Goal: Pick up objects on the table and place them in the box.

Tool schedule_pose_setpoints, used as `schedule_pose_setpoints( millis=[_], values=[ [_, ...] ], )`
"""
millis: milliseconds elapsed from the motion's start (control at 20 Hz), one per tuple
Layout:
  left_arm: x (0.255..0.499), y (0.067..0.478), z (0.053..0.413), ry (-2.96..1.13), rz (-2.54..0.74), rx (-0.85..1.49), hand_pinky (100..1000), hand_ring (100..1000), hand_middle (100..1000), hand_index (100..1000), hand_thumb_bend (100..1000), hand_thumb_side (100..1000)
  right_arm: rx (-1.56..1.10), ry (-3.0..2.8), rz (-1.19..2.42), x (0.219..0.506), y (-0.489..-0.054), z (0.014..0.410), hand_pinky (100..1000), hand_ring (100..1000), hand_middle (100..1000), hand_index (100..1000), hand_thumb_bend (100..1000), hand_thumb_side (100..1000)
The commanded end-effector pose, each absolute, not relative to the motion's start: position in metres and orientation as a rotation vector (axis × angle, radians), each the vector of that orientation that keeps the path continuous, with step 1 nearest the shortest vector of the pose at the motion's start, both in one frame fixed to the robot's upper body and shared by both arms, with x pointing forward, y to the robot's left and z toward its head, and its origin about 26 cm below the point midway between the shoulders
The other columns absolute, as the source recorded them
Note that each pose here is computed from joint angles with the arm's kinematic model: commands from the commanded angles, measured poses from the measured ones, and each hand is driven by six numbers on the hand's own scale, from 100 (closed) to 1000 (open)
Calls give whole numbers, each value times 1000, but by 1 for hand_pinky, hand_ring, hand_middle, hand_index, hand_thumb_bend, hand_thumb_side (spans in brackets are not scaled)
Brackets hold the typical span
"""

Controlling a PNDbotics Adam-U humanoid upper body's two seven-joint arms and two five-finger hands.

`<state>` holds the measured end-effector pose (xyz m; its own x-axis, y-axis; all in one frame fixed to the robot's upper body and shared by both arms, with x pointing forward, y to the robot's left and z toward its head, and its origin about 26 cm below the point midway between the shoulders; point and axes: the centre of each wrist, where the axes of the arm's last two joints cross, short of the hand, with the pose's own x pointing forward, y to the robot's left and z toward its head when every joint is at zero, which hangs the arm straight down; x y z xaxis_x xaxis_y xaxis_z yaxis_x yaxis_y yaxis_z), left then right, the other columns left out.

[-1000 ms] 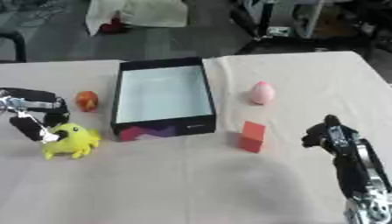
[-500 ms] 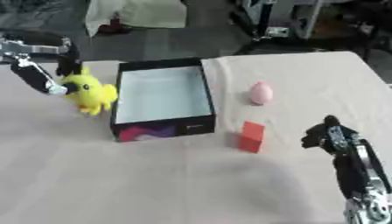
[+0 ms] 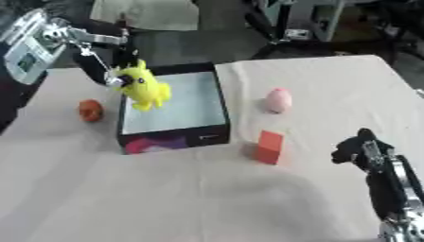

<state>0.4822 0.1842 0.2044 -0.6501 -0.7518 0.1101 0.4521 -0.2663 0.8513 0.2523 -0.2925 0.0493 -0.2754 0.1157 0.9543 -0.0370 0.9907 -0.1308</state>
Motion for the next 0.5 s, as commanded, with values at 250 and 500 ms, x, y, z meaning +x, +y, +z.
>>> schedule_pose_setpoints(
  millis=[250,500],
  values=[
    [493,149,162,-1167,-1919,615,748,707,750,888,365,554,-53,-1859,143,254,-292,53,530,528,499,416,100,813],
    [504,183,158,-1198,-1889,831,757,723,766,897,336,618,-57,-1856,137,254,-293,52,531,528,500,416,100,813]
  ],
)
